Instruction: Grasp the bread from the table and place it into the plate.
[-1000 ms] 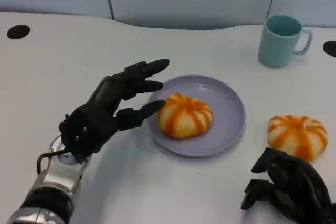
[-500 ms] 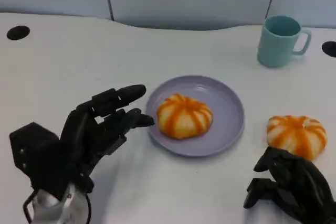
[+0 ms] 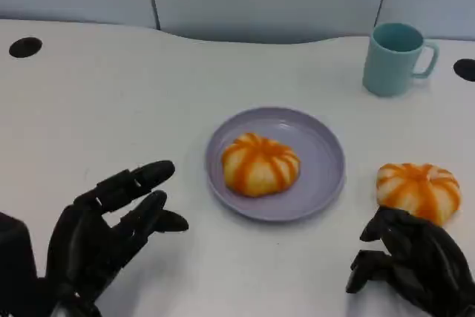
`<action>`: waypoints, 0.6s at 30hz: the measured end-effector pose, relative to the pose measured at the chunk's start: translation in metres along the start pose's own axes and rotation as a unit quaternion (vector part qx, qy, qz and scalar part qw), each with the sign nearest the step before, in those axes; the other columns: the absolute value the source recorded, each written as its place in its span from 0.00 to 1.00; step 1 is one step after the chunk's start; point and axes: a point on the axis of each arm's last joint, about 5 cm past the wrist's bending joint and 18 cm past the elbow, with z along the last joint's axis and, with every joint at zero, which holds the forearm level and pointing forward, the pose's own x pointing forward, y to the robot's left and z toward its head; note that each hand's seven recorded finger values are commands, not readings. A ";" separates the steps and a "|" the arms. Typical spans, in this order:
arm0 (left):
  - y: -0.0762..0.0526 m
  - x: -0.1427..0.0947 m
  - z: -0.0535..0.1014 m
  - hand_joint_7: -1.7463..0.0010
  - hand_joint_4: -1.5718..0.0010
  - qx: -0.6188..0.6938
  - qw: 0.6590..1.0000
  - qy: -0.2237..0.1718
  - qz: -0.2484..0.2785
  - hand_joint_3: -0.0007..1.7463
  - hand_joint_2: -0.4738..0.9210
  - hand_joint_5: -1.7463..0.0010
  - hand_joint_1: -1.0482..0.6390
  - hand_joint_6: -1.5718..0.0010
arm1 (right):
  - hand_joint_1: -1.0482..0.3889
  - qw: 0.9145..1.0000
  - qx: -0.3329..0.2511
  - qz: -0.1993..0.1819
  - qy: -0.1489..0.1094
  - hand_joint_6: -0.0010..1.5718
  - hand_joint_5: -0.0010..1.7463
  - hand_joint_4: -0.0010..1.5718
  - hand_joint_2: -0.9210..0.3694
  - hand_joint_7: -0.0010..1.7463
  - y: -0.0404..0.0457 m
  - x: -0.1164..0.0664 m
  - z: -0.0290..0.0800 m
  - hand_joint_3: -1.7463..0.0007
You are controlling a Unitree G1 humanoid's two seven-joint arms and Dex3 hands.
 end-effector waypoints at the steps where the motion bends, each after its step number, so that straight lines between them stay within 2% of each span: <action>1: 0.000 -0.001 -0.001 0.88 0.53 -0.002 1.000 0.004 0.002 0.14 1.00 0.28 0.38 0.39 | 0.12 1.000 0.000 0.000 0.000 0.76 0.48 0.90 0.12 0.52 0.0001 0.000 0.000 1.00; 5: 0.004 -0.011 -0.004 0.85 0.56 -0.010 1.000 0.014 -0.004 0.16 1.00 0.26 0.34 0.39 | 0.12 1.000 -0.002 0.001 -0.002 0.76 0.48 0.91 0.11 0.52 0.0004 0.000 0.001 1.00; 7: 0.006 -0.015 -0.007 0.64 0.56 -0.011 1.000 0.021 -0.004 0.15 1.00 0.25 0.34 0.48 | 0.12 1.000 -0.002 0.001 -0.002 0.76 0.48 0.90 0.11 0.51 0.0003 -0.001 0.001 1.00; 10: 0.008 -0.017 -0.008 0.50 0.56 -0.011 1.000 0.026 0.001 0.15 1.00 0.23 0.35 0.55 | 0.12 1.000 -0.002 0.002 -0.001 0.77 0.48 0.91 0.11 0.51 0.0007 -0.001 0.001 1.00; 18: 0.013 -0.018 -0.016 0.46 0.58 -0.004 0.999 0.039 0.011 0.15 1.00 0.18 0.36 0.58 | 0.11 1.000 -0.004 0.004 -0.003 0.77 0.49 0.91 0.11 0.51 0.0017 -0.001 0.002 1.00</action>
